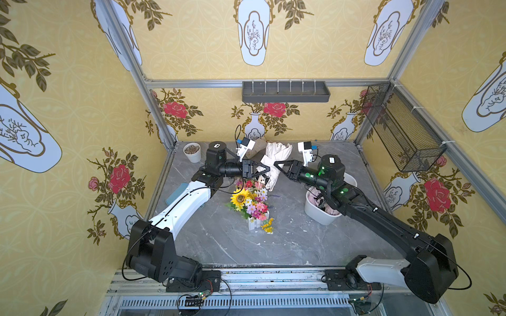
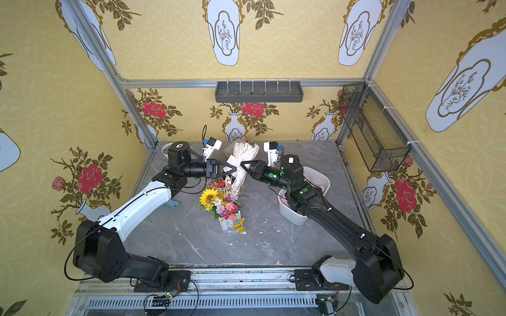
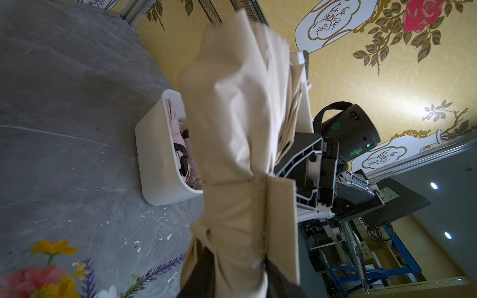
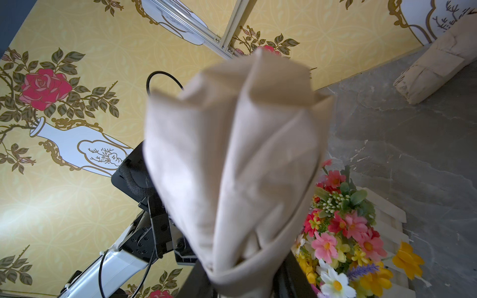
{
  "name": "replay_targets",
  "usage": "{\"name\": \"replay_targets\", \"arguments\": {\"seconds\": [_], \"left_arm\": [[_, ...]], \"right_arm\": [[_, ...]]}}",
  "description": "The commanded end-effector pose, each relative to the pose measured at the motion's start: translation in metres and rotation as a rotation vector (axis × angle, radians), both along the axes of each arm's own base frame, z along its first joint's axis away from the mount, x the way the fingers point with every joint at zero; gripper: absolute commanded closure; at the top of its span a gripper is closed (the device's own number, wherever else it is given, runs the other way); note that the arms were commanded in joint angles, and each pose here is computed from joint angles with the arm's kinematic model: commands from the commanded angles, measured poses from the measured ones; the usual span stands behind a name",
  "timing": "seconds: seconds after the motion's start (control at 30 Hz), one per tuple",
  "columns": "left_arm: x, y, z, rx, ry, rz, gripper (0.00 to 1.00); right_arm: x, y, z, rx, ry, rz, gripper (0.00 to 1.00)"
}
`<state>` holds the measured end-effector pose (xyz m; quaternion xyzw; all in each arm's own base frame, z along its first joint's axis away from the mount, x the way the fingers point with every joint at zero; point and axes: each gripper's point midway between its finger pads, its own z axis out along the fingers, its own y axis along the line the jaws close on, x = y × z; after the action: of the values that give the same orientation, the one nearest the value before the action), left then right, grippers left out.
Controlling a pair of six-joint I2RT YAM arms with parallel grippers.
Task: Put the umbrella into the storage box
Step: Pick up the umbrella from the center of the board, then place the umbrella in the storage box.
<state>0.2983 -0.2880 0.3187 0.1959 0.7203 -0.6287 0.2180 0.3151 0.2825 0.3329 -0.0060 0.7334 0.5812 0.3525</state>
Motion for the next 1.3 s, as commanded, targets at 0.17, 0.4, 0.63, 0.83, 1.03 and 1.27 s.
{"name": "replay_targets", "arguments": {"seconds": [0.17,0.4,0.63,0.83,1.03,1.27], "left_arm": [[-0.002,0.001,0.008,-0.023,-0.053,0.015,0.37],[-0.001,0.011,-0.015,0.077,-0.041,0.099,0.33],[0.001,0.02,-0.036,0.187,-0.037,0.152,0.33],[0.0,0.024,-0.04,0.23,-0.046,0.164,0.33],[-0.002,0.026,-0.043,0.237,-0.043,0.168,0.33],[-0.001,0.026,-0.044,0.242,-0.035,0.175,0.33]], "right_arm": [[-0.006,-0.008,0.011,-0.014,-0.068,-0.008,0.77],[0.008,-0.069,-0.024,-0.159,0.107,-0.167,0.81],[0.009,-0.176,-0.062,-0.272,0.32,-0.435,0.79],[0.005,-0.226,-0.098,-0.26,0.506,-0.521,0.79],[0.011,-0.241,-0.119,-0.26,0.572,-0.523,0.79],[0.02,-0.255,-0.144,-0.234,0.644,-0.522,0.79]]}}
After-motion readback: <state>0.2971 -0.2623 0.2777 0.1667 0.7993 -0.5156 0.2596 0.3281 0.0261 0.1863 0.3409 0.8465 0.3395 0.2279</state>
